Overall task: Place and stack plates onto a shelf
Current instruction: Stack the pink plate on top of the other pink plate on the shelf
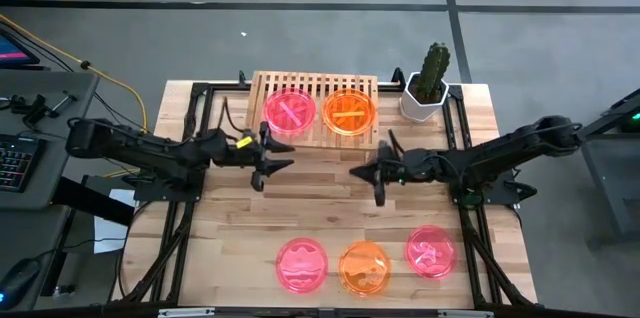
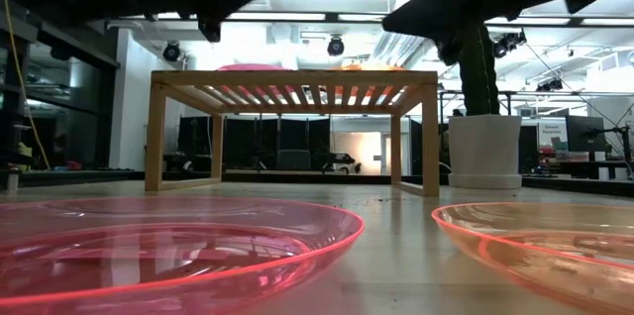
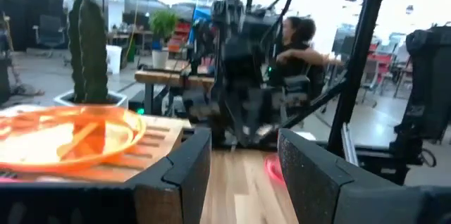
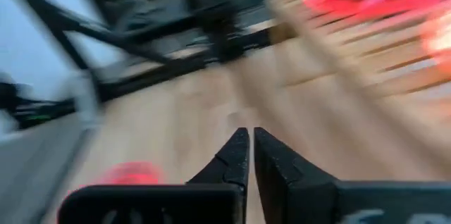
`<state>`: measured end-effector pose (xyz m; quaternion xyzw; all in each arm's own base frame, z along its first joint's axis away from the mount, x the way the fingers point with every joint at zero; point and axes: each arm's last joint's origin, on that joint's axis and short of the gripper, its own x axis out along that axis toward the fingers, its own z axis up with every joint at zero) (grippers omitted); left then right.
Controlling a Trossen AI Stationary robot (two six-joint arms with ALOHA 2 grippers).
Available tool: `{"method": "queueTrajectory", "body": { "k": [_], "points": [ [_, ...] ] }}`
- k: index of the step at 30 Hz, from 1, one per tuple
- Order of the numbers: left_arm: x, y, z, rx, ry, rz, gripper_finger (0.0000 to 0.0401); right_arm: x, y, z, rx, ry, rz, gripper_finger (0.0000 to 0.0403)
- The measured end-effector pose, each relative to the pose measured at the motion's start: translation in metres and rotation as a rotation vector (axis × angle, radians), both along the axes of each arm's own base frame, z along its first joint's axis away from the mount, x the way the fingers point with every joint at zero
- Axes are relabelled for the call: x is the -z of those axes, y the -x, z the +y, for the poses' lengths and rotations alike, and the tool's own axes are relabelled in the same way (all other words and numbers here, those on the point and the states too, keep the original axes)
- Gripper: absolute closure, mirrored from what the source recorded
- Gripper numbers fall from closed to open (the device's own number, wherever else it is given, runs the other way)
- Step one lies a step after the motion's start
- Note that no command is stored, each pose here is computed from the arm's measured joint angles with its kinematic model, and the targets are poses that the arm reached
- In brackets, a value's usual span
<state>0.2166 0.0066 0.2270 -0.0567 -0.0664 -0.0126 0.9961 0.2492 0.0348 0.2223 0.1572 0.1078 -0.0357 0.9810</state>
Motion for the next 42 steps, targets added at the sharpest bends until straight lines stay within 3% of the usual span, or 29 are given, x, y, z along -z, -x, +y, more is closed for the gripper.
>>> {"method": "queueTrajectory", "body": {
  "k": [3,7,10,16,19,25,42],
  "points": [
    [-0.008,0.006,-0.001,0.017,-0.004,-0.037,0.0245,0.008,-0.011,0.013,-0.115,-0.109,-0.036,0.0367],
    [-0.019,0.015,-0.002,0.040,-0.002,-0.089,0.0245,0.015,-0.037,0.036,-0.197,-0.195,0.028,0.0319],
    [-0.025,0.021,-0.003,0.050,0.017,-0.110,0.0245,0.022,-0.061,0.053,-0.244,-0.217,0.190,0.0285],
    [-0.027,0.026,-0.007,0.068,0.012,-0.087,0.0245,0.047,-0.104,0.074,-0.215,-0.176,0.554,0.0245],
    [-0.026,0.026,-0.008,0.075,0.008,-0.085,0.0245,0.062,-0.122,0.082,-0.258,-0.216,0.667,0.0237],
    [-0.024,0.026,-0.008,0.072,0.010,-0.063,0.0245,0.080,-0.147,0.095,-0.407,-0.349,0.751,0.0236],
    [-0.024,0.026,-0.008,0.067,0.002,-0.062,0.0245,0.100,-0.158,0.102,-0.353,-0.412,0.792,0.0236]
  ]
}}
